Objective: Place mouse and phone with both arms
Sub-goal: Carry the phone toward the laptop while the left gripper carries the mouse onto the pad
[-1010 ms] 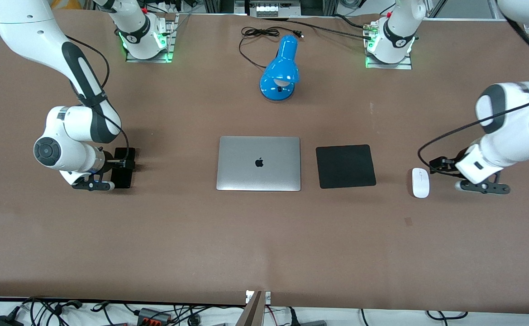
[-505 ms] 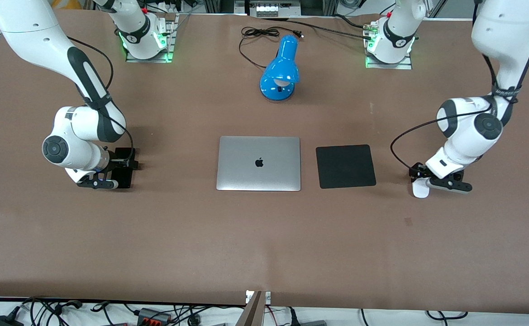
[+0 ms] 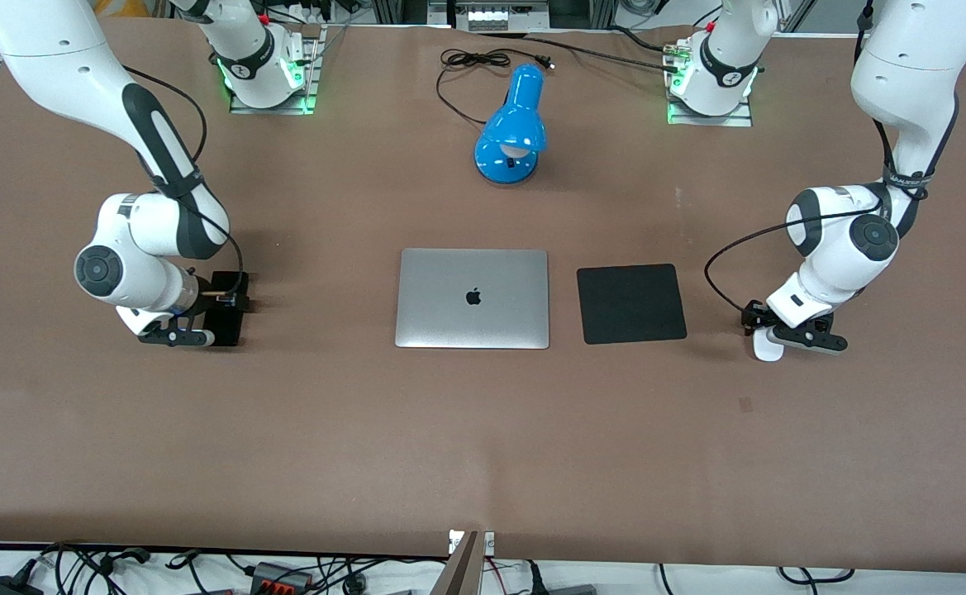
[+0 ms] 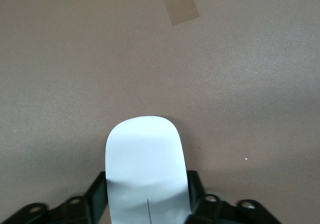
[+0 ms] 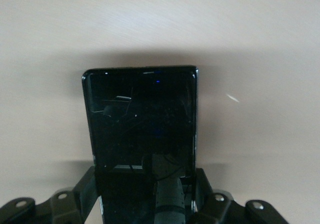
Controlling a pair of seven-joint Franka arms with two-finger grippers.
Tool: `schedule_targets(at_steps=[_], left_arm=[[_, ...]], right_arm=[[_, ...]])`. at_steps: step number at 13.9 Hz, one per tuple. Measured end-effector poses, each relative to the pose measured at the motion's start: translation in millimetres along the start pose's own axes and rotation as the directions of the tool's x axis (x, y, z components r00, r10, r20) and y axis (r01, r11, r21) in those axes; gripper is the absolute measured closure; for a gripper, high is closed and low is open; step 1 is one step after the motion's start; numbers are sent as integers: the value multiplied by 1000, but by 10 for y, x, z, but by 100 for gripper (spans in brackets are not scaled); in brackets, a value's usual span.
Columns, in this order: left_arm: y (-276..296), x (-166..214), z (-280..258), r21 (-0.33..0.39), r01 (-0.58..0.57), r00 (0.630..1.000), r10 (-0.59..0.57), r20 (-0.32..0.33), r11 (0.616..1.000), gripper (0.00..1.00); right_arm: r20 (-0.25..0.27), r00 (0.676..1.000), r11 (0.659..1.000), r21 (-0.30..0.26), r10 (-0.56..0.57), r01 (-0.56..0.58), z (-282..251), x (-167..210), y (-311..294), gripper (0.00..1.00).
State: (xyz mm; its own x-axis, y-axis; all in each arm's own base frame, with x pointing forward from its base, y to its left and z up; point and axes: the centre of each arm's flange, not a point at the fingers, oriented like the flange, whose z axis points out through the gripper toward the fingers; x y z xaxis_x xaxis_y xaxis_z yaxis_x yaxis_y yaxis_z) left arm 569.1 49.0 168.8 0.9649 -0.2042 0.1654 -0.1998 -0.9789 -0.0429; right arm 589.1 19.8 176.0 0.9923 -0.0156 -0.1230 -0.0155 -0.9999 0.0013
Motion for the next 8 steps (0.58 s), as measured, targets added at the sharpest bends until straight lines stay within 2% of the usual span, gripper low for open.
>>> schedule_targets(at_steps=[1,3,5,6,8], left_arm=[[-3,13,-14,2,0,1000,0,-6,1000,38],[-24,86,-104,9,0,1000,1,-31,1000,38],[-47,199,-301,17,-2,998,3,-57,1000,38],[-50,255,-430,14,-4,999,5,-48,1000,38],[-51,410,-782,-6,-12,1000,12,23,1000,38]], right_arm=[[-22,1000,1000,0,-6,6,-85,57,-259,20],[-58,998,1000,2,5,-5,-221,106,-892,20],[-66,998,1000,3,-5,5,-206,51,-1500,20],[-60,998,1000,1,-3,3,-135,5,-1746,20],[-47,999,1000,-7,-3,2,30,-83,-2120,20]])
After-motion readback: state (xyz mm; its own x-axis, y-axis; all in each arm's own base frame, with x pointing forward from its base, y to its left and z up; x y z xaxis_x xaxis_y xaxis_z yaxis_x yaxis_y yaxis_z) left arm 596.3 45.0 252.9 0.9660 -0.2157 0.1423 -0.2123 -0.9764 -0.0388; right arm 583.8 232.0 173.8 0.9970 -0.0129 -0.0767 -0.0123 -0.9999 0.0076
